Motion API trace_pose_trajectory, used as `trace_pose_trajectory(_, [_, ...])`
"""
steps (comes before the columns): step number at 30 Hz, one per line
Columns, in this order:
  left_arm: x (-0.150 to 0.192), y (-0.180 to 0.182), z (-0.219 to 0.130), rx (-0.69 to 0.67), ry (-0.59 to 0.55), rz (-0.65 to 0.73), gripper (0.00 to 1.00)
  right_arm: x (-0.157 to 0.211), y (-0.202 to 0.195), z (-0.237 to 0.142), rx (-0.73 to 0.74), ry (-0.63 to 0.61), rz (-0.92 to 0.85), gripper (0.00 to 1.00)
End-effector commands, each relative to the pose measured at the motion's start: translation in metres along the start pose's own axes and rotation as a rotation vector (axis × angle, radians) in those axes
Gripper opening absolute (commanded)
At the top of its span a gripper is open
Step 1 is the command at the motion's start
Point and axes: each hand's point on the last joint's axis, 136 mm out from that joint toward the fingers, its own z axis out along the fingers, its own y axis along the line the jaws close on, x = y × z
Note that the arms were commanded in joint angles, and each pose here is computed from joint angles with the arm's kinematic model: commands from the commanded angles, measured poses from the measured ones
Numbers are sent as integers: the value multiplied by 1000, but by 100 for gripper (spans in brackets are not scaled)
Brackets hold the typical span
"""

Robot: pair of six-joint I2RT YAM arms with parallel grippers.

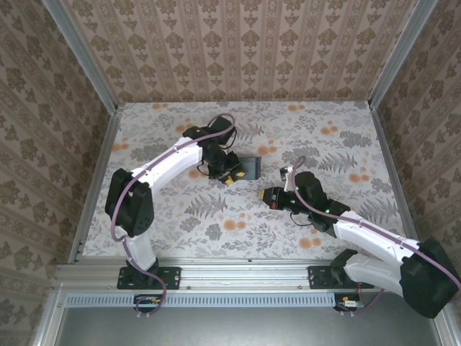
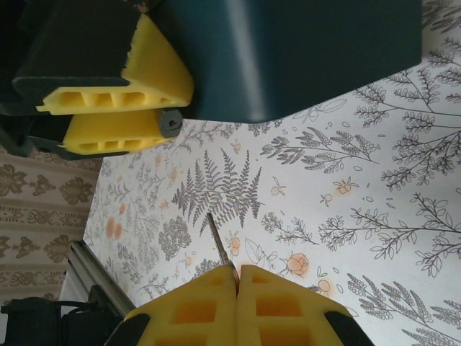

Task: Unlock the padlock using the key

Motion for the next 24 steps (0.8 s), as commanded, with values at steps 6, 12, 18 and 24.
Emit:
trace_pose_trajectory(6, [34,-5,-33,-51,17,-114,9,-6,9,-24,33,15,-63,0])
trace_pose_trajectory(12, [44,13,-32,-146,7,-188,8,-9,17,-37,37,24,-109,0])
trace_pose_trajectory(18, [58,22,-36,-224,57,-208,7,-11,26,-39,10,44,-122,0])
trace_pose_trajectory(24, [57,20,-33,-245,95,-224,14,-13,27,-35,2,49,-130,0])
